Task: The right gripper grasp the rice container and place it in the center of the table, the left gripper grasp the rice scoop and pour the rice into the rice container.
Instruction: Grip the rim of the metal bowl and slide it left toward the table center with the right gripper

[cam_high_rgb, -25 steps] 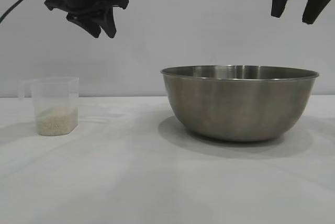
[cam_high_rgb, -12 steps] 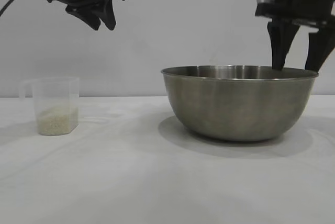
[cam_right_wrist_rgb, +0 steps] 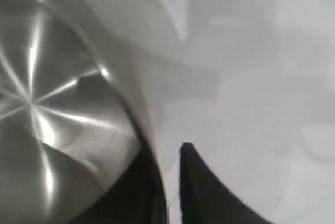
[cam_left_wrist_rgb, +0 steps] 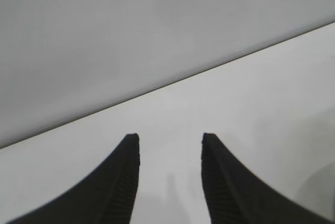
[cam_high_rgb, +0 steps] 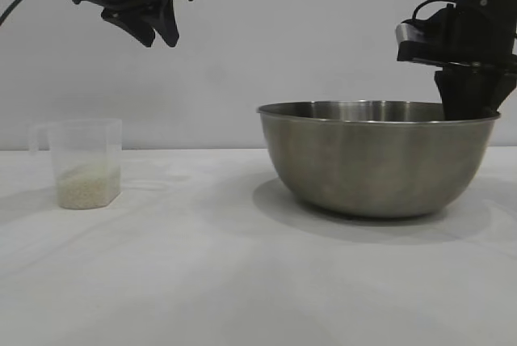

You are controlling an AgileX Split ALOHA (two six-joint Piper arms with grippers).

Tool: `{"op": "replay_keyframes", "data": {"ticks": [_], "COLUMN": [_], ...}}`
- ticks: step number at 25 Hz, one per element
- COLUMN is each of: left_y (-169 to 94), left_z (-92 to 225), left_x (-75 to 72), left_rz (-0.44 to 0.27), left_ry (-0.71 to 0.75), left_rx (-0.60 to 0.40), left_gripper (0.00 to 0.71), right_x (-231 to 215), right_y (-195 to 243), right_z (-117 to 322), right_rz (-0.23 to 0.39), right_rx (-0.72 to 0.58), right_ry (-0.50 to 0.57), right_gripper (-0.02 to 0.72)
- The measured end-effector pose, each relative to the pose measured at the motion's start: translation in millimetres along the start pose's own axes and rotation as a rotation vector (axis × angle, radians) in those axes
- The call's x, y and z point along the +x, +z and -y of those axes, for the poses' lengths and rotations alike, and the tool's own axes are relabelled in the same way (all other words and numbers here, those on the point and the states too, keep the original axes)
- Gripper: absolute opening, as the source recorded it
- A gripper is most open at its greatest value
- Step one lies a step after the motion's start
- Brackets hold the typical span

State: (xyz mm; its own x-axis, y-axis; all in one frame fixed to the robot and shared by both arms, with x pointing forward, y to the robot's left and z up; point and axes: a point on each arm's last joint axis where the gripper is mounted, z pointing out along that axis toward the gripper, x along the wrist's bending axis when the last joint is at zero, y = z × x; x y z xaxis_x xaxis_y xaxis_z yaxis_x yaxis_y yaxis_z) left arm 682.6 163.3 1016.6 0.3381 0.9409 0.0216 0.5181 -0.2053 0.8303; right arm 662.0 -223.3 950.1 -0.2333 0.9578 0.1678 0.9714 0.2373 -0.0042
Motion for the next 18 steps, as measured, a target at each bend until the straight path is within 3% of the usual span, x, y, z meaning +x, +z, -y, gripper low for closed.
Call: {"op": "replay_keyframes", "data": {"ticks": [8,18], "left_y": [0,0], "left_z": [0,0], "left_x": [0.0,0.0], "left_rz": [0.0,0.0], "left_ry": [0.0,0.0], "left_rx": [0.0,0.0], "left_gripper": [0.253,0.253], "right_x": [5,43], "right_y": [0,6], "right_z": [-1,-1], "right_rz": [-0.034,-0.053], "right_rx": [-0.005,0.006], "right_ry": [0.008,-0.069], "right_gripper": [0.0,0.0]}}
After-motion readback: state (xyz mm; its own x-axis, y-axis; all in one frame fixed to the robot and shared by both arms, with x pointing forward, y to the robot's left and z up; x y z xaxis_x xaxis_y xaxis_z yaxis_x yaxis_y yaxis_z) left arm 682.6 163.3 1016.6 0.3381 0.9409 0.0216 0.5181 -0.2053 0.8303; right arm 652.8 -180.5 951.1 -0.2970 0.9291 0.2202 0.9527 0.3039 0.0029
